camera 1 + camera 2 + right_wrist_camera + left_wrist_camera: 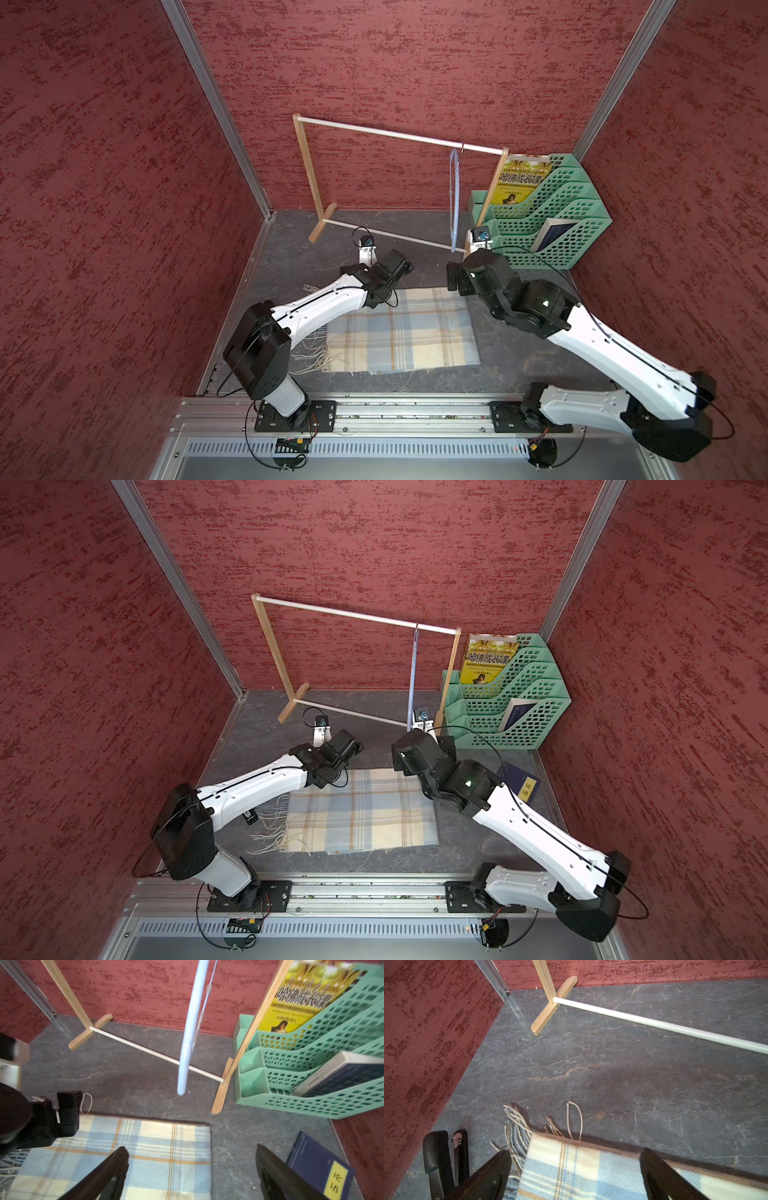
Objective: Hang the scarf on the hanger
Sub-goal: Adjust the scarf at the center of the board, then pick up the hanger from the clothesline.
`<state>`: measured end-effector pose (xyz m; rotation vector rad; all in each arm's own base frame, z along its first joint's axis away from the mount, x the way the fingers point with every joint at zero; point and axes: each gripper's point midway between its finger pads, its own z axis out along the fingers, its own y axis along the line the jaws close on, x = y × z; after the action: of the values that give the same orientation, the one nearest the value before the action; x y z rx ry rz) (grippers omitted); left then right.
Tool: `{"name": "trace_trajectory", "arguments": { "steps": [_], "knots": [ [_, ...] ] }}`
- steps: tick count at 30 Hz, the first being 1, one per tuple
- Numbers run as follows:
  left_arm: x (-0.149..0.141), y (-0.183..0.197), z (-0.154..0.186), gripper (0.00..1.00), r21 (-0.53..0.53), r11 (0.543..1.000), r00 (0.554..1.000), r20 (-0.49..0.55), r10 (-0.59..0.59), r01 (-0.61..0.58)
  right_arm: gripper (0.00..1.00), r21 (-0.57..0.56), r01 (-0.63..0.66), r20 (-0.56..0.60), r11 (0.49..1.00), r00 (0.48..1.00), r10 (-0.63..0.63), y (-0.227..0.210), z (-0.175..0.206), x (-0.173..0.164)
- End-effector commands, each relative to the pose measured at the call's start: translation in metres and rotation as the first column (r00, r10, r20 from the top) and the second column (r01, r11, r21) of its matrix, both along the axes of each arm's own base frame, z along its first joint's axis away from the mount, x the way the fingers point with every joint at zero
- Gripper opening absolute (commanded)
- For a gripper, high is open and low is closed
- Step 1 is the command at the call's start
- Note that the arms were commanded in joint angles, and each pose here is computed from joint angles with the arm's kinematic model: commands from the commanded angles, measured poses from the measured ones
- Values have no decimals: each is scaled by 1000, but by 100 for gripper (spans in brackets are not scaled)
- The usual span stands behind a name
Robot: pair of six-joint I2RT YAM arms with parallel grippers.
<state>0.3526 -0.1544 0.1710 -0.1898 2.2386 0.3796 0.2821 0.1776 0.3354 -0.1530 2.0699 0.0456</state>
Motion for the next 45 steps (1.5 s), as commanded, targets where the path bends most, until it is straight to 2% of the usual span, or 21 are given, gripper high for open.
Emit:
{"name": "trace_trajectory", "arguments": {
  "steps": [1,10,13,19,21,25,34,45],
  "knots": [
    [11,-9,-6,100,23,999,999,-19,-42,43,98,-150,-21,1,988,1000,21,5,5,12],
    [21,-20,-32,100,3,998,996,-68,-64,65,98,-128,-67,21,990,997,71,59,25,81],
    [23,-21,-35,100,2,997,995,-71,-71,71,98,-123,-20,50,992,998,26,61,37,102],
    [27,-23,-47,100,-11,996,992,-91,-87,86,96,-134,127,75,983,990,-118,52,29,130],
    [29,-25,-52,100,-17,995,990,-103,-97,96,93,-128,162,74,978,985,-153,50,23,135],
    [31,-25,-58,100,-22,994,987,-117,-109,107,75,-104,185,58,977,982,-180,53,10,144],
    [30,-19,-64,100,-40,994,986,-127,-105,101,66,-72,219,33,973,976,-217,55,-7,159],
    [30,-24,-71,100,-59,993,983,-146,-112,104,54,-91,269,12,959,963,-269,28,-17,136]
  ]
}}
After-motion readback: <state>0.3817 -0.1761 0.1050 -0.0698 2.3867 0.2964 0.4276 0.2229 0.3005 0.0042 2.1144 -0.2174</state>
